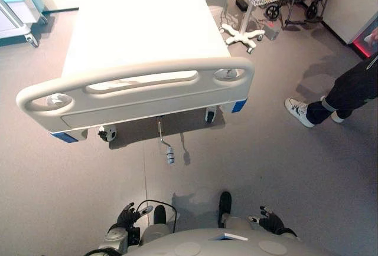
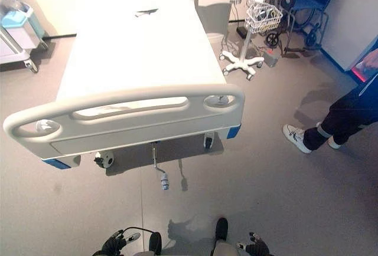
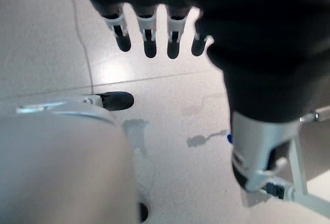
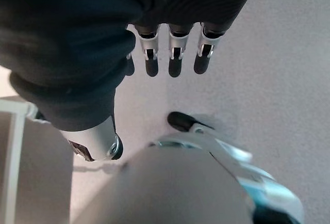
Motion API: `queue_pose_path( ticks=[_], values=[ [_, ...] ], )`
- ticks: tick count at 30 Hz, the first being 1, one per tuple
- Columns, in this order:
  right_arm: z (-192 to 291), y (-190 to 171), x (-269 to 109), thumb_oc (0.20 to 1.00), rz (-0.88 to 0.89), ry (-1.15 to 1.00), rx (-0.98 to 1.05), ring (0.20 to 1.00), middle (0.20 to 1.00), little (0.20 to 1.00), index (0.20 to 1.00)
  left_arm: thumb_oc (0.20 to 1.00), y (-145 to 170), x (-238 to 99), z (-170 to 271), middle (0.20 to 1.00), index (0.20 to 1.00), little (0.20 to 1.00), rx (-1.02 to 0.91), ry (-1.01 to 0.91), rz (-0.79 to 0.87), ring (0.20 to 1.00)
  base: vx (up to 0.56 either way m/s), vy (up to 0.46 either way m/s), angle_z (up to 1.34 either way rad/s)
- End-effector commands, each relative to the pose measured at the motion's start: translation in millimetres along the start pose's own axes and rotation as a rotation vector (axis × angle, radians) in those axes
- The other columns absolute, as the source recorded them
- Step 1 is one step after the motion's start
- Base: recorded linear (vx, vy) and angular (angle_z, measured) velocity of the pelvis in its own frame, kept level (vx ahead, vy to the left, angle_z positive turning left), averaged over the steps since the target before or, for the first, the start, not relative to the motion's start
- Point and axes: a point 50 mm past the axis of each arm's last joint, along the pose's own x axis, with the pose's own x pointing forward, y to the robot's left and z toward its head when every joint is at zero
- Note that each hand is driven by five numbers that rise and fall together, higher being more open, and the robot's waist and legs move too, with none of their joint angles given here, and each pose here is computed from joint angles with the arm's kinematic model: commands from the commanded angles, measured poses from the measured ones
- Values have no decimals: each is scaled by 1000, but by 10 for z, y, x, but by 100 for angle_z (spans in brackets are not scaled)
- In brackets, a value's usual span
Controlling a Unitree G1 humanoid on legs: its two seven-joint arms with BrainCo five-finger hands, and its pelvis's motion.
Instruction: Raise the hospital bed
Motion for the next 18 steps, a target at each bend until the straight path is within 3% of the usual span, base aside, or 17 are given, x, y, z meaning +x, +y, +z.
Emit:
queue_pose_path(
  ticks=[1, 18],
  values=[
    [160, 51, 44, 1000, 27, -30, -26, 1000, 1000, 1000, 1000, 1000, -76, 12, -2, 1000, 1000, 1000, 29, 22, -7, 1000, 82, -8, 1],
    [13, 188, 24, 1000, 68, 54, -55, 1000, 1000, 1000, 1000, 1000, -72, -54, -290, 1000, 1000, 1000, 93, 144, -11, 1000, 22, -12, 3]
  ],
)
